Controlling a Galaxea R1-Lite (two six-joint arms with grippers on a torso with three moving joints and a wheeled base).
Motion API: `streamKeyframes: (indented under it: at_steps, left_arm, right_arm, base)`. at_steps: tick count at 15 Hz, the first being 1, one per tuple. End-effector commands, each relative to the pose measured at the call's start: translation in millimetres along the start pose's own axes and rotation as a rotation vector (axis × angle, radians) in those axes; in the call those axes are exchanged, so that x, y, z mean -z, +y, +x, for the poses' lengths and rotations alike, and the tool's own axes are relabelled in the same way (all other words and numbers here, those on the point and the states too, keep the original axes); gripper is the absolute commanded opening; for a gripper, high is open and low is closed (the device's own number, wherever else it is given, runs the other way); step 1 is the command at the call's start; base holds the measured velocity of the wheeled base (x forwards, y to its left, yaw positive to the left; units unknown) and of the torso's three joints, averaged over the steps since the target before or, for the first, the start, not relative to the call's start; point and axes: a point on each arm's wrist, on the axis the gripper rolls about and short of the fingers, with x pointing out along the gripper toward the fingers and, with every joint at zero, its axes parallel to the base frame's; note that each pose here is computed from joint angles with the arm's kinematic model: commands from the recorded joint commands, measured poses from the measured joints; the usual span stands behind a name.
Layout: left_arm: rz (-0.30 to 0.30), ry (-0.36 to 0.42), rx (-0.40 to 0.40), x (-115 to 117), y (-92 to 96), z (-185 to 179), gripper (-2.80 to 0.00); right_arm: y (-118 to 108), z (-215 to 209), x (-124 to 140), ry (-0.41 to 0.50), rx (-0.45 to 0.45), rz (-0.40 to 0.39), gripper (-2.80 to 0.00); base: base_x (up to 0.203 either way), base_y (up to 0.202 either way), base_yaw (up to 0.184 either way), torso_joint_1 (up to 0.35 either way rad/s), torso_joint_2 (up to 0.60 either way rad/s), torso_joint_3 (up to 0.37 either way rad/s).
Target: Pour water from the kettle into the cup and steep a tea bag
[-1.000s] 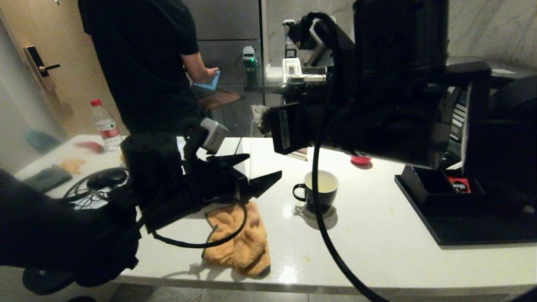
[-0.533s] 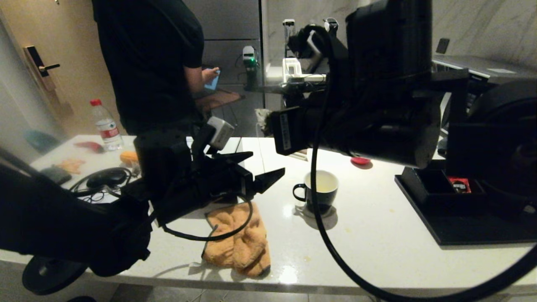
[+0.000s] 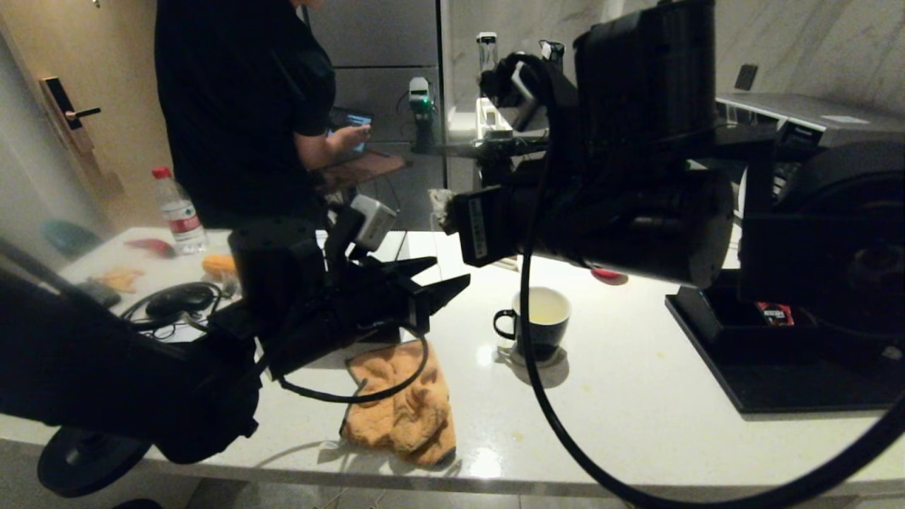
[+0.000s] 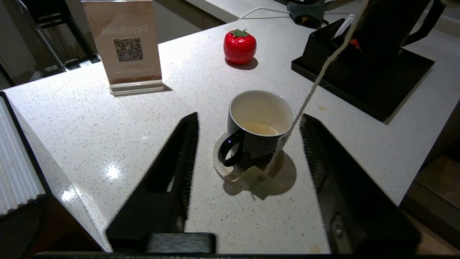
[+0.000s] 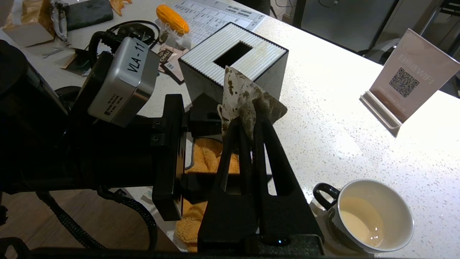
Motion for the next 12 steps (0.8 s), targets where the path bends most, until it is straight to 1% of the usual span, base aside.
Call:
streamKeyframes:
  at_steps: [1, 4, 10, 12]
  left_arm:
    - [0.002, -0.008, 0.006, -0.7, -1.1, 0.4, -2.80]
    - [0.003, -0.017, 0.005, -1.5, -0.8, 0.1, -2.80]
    - [0.004, -0.009, 0.003, 0.8, -1.0, -1.3, -2.80]
    - [0.004, -0.009, 0.000, 0.9, 0.0, -1.7, -2.80]
  right_arm:
    - [0.7, 0.4, 0.0, 0.000, -0.001, 0.000, -2.80]
    - [0.8, 0.9, 0.5, 0.001, -0.001, 0.000, -2.80]
    - [0.7, 0.5, 0.4, 0.001, 0.000, 0.000, -2.80]
    - [0.3, 0.3, 4.5, 0.015, 0.002, -0.004, -2.80]
  base:
    - [0.000, 0.000, 0.000, 0.000, 0.00, 0.000]
    - [0.000, 0.000, 0.000, 0.000, 0.00, 0.000]
    - [0.000, 0.000, 0.000, 0.000, 0.00, 0.000]
    - [0.000, 0.000, 0.000, 0.000, 0.00, 0.000]
